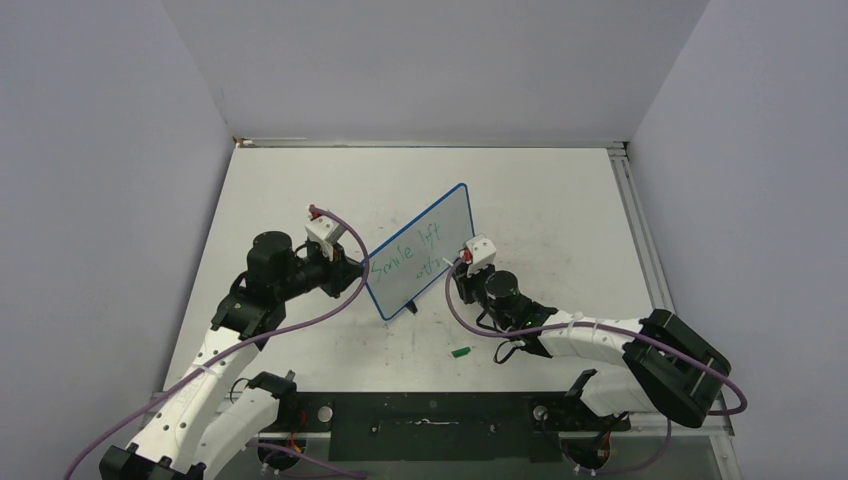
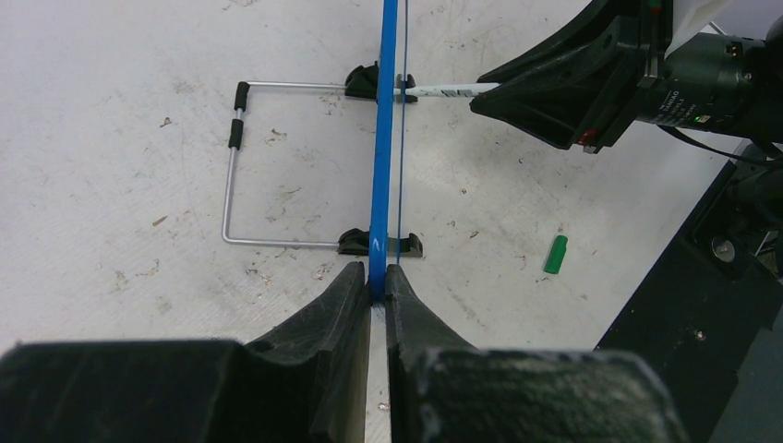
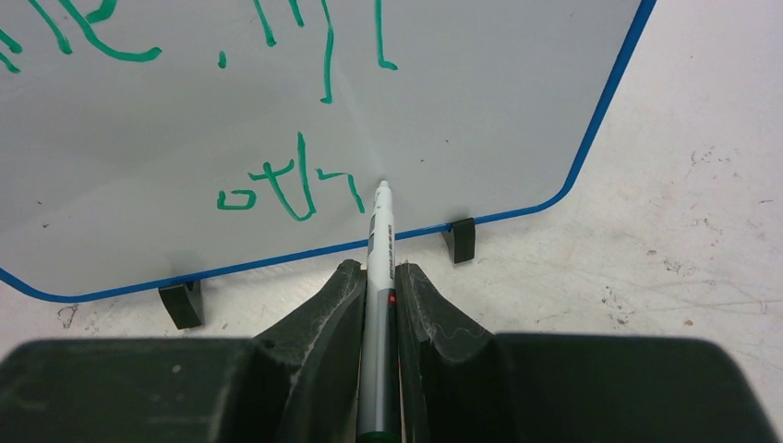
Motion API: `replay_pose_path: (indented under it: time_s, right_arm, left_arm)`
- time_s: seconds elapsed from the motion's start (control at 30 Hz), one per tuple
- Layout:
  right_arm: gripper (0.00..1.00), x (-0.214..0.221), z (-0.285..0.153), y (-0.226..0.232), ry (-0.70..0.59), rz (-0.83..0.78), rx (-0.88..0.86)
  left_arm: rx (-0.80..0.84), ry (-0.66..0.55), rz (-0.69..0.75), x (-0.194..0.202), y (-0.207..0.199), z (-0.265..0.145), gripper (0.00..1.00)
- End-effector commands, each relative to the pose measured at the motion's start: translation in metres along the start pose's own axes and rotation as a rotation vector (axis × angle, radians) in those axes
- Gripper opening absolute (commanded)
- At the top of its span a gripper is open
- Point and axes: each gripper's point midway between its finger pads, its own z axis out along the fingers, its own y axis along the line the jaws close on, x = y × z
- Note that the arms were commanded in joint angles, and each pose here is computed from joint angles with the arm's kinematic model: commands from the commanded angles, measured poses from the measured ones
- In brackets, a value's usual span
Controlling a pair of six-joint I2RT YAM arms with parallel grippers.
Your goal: Write a sentence on the whiteboard
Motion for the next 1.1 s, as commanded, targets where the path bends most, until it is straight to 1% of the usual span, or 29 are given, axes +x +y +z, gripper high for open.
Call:
replay_pose_path:
  time_s: [0.0, 0.6, 1.07]
  right_arm:
    - [0.05, -0.026, 0.007, 0.005, -0.076, 0.028, -0.005]
    - [0.05, -0.035, 0.009, -0.002, -0.119, 0.053, 0.042]
    - [0.05, -0.039, 0.003, 0.007, -0.144, 0.042, -0.008]
  left_arm:
    - [0.017, 0.034, -0.013, 0.005, -0.003, 0.000, 0.00]
    - [0.016, 0.031, -0.011, 0.004, -0.003, -0.001, 0.00]
    - [0.015, 0.029, -0.010, 0.004, -0.003, -0.001, 0.00]
